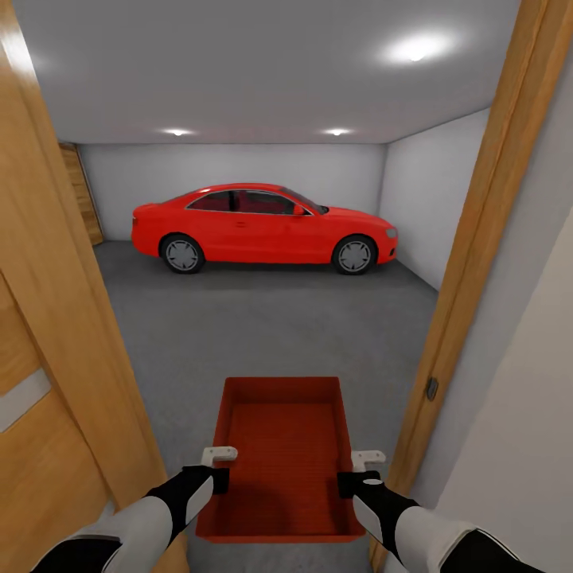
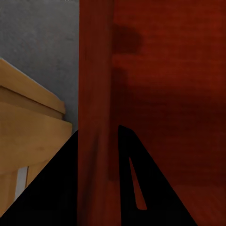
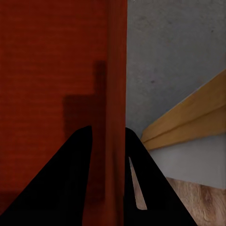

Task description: Move the two storage containers from the living room to the garage. In the garage, place one container on the floor and stack the other container on top of it (either order is fine).

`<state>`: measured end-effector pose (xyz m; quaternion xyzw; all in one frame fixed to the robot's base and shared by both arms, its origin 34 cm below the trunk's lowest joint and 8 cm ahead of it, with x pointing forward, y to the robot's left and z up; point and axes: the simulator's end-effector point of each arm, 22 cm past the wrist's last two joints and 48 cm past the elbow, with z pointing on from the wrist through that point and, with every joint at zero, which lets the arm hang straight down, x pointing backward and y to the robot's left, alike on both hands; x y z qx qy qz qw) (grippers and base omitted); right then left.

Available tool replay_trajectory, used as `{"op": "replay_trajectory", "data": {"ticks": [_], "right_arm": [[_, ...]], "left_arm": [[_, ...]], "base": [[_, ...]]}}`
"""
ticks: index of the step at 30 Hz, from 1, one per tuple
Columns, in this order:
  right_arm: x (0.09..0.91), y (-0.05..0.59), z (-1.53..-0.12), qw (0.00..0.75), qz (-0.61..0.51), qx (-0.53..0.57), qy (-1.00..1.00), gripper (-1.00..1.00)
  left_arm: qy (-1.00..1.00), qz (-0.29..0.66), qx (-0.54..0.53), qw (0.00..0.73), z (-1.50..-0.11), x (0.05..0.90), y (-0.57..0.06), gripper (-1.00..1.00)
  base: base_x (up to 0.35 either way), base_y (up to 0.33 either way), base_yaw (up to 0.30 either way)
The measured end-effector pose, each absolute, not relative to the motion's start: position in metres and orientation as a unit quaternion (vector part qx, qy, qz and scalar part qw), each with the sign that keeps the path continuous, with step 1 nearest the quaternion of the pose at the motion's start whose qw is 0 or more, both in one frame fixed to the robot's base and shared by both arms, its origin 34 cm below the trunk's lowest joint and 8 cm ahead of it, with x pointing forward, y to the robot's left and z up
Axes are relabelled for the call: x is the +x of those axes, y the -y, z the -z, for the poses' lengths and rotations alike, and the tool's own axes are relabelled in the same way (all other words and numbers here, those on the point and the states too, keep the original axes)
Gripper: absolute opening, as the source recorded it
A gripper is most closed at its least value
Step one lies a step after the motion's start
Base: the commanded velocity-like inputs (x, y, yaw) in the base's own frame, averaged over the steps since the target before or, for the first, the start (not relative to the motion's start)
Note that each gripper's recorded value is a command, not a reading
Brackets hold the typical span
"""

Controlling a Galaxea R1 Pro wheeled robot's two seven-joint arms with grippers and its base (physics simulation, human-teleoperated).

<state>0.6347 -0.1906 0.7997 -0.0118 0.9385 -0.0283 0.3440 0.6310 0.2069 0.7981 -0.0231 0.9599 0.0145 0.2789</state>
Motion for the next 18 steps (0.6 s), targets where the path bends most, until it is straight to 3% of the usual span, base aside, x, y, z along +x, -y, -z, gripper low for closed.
{"op": "replay_trajectory", "data": {"ticks": [18], "right_arm": [[0.6348,0.1904,-0.7998,0.345,0.028,-0.011,-0.938,-1.00]], "left_arm": [[-0.960,-0.015,-0.023,0.279,-0.7985,0.6315,-0.2071,-1.00]], "base": [[0.000,0.000,0.000]]}}
